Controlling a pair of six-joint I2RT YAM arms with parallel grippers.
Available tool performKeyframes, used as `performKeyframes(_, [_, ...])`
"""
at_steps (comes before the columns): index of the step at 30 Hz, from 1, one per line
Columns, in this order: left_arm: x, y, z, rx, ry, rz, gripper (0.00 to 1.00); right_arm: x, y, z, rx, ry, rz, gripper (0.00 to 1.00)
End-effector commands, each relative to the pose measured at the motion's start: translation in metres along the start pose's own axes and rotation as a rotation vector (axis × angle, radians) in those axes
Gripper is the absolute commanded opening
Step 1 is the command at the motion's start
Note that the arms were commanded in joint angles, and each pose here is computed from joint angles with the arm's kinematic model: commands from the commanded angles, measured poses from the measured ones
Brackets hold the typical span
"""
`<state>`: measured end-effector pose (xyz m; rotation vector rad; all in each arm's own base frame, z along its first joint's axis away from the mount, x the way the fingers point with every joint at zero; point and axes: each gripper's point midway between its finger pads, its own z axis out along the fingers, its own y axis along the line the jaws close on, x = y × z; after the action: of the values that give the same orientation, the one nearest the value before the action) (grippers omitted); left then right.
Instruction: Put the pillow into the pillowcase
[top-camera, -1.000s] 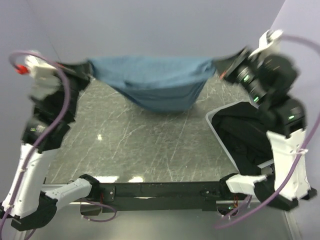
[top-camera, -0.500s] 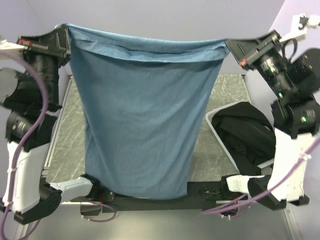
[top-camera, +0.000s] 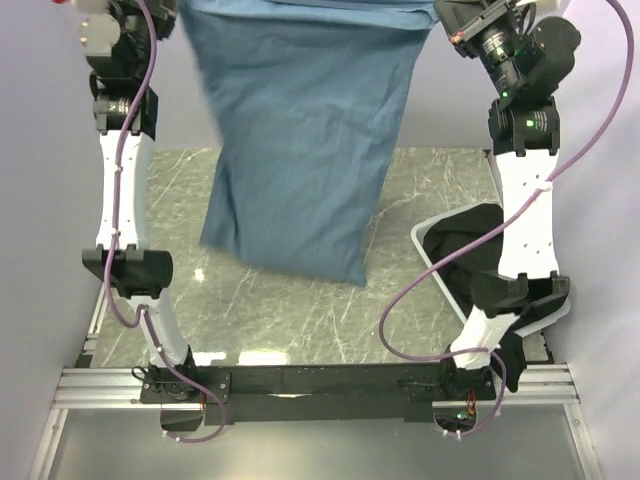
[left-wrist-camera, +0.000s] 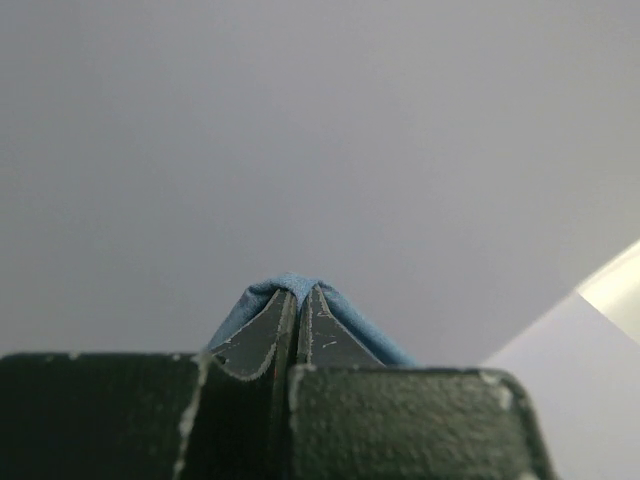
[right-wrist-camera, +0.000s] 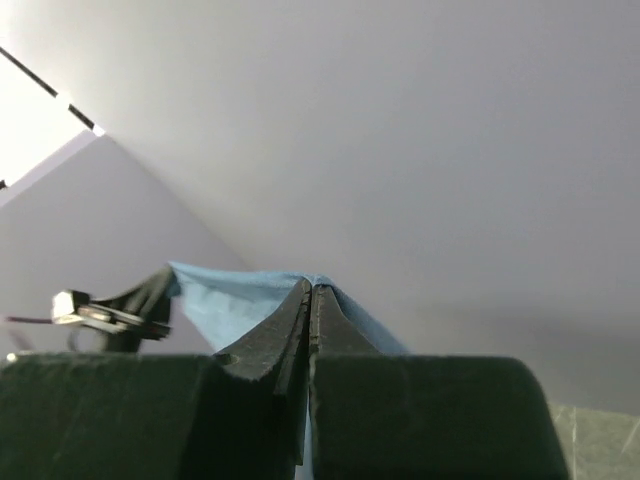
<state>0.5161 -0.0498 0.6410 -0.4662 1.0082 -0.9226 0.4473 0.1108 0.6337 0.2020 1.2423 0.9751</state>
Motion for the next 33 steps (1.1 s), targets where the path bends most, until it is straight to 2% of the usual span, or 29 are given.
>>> performKeyframes(1, [-0.088,-0.108,-0.046,0.321,-0.158,-0.053,0.01,-0.125,0.114,-0.089,-0.244,-0.425,-0.132,0.0])
performKeyframes(2, [-0.088,-0.108,-0.05,0.302,-0.15,-0.041,0.01,-0.123,0.114,-0.097,-0.231,-0.421,-0.155,0.0])
performKeyframes(3, [-0.097,-0.126,-0.065,0.319,-0.156,-0.028,0.01,-0.113,0.112,-0.111,-0.202,-0.402,-0.145,0.0])
performKeyframes(4, [-0.089,-0.111,-0.066,0.279,-0.136,-0.028,0.01,-0.109,0.114,-0.121,-0.214,-0.407,-0.148,0.0])
performKeyframes(5, [-0.091,-0.116,-0.074,0.281,-0.141,-0.026,0.01,-0.099,0.111,-0.128,-0.216,-0.39,-0.145,0.0])
performKeyframes(6, [-0.107,-0.138,-0.098,0.292,-0.172,-0.013,0.01,-0.088,0.106,-0.143,-0.191,-0.374,-0.136,0.0])
performKeyframes(8, [-0.104,-0.119,-0.109,0.176,-0.157,0.021,0.01,-0.07,0.097,-0.152,-0.152,-0.314,-0.112,0.0])
performKeyframes(9, [-0.118,-0.137,-0.133,0.171,-0.193,0.033,0.01,-0.059,0.093,-0.16,-0.134,-0.281,-0.094,0.0])
performKeyframes(11, [-0.112,-0.113,-0.15,0.053,-0.178,0.054,0.01,-0.037,0.085,-0.172,-0.127,-0.227,-0.032,0.0])
performKeyframes(12, [-0.12,-0.119,-0.179,0.003,-0.205,0.056,0.01,-0.017,0.073,-0.185,-0.099,-0.191,0.003,0.0])
performKeyframes(13, [-0.112,-0.092,-0.186,-0.085,-0.201,0.054,0.01,-0.002,0.063,-0.192,-0.075,-0.158,0.037,0.0])
performKeyframes(14, [-0.12,-0.103,-0.214,-0.094,-0.235,0.055,0.01,0.005,0.076,-0.214,-0.113,-0.159,0.069,0.0])
performKeyframes(15, [-0.113,-0.086,-0.226,-0.173,-0.211,0.057,0.01,0.038,0.052,-0.217,-0.089,-0.081,0.114,0.0])
performKeyframes(16, [-0.109,-0.069,-0.235,-0.237,-0.209,0.079,0.01,0.052,0.047,-0.225,-0.086,-0.048,0.14,0.0])
performKeyframes(17, [-0.108,-0.072,-0.256,-0.254,-0.207,0.084,0.01,0.06,0.054,-0.243,-0.102,-0.036,0.132,0.0])
performKeyframes(18, [-0.098,-0.059,-0.266,-0.3,-0.175,0.082,0.01,0.082,0.036,-0.249,-0.058,0.009,0.145,0.0])
performKeyframes(19, [-0.074,-0.028,-0.273,-0.365,-0.103,0.085,0.01,0.102,0.025,-0.258,-0.018,0.063,0.164,0.0])
performKeyframes(20, [-0.068,-0.024,-0.294,-0.385,-0.098,0.075,0.01,0.114,0.03,-0.273,-0.039,0.086,0.148,0.0])
performKeyframes(21, [-0.054,-0.008,-0.306,-0.424,-0.063,0.049,0.01,0.144,0.005,-0.28,0.01,0.149,0.184,0.0])
performKeyframes(22, [-0.011,0.041,-0.318,-0.505,0.039,0.009,0.01,0.165,-0.005,-0.288,0.032,0.203,0.214,0.0])
performKeyframes(23, [0.0,0.051,-0.339,-0.517,0.053,-0.013,0.01,0.182,0.0,-0.302,-0.006,0.243,0.242,0.0])
performKeyframes(24, [0.02,0.074,-0.353,-0.574,0.088,-0.047,0.01,0.219,-0.03,-0.31,0.05,0.313,0.284,0.0])
performKeyframes(25, [0.058,0.125,-0.376,-0.678,0.158,-0.083,0.01,0.239,-0.044,-0.319,0.092,0.352,0.307,0.0])
performKeyframes(26, [0.072,0.136,-0.394,-0.697,0.186,-0.101,0.01,0.274,-0.059,-0.333,0.113,0.428,0.34,0.0])
performKeyframes(27, [0.087,0.154,-0.409,-0.743,0.214,-0.121,0.01,0.292,-0.068,-0.341,0.133,0.466,0.352,0.0])
performKeyframes(28, [0.115,0.19,-0.433,-0.827,0.259,-0.148,0.01,0.309,-0.079,-0.35,0.165,0.506,0.363,0.0])
performKeyframes(29, [0.123,0.194,-0.437,-0.806,0.269,-0.166,0.01,0.335,-0.1,-0.361,0.222,0.545,0.383,0.0])
performKeyframes(30, [0.141,0.217,-0.454,-0.871,0.295,-0.198,0.01,0.348,-0.105,-0.367,0.23,0.581,0.387,0.0])
performKeyframes(33, [0.174,0.249,-0.472,-0.938,0.349,-0.279,0.01,0.382,-0.127,-0.37,0.292,0.659,0.397,0.0])
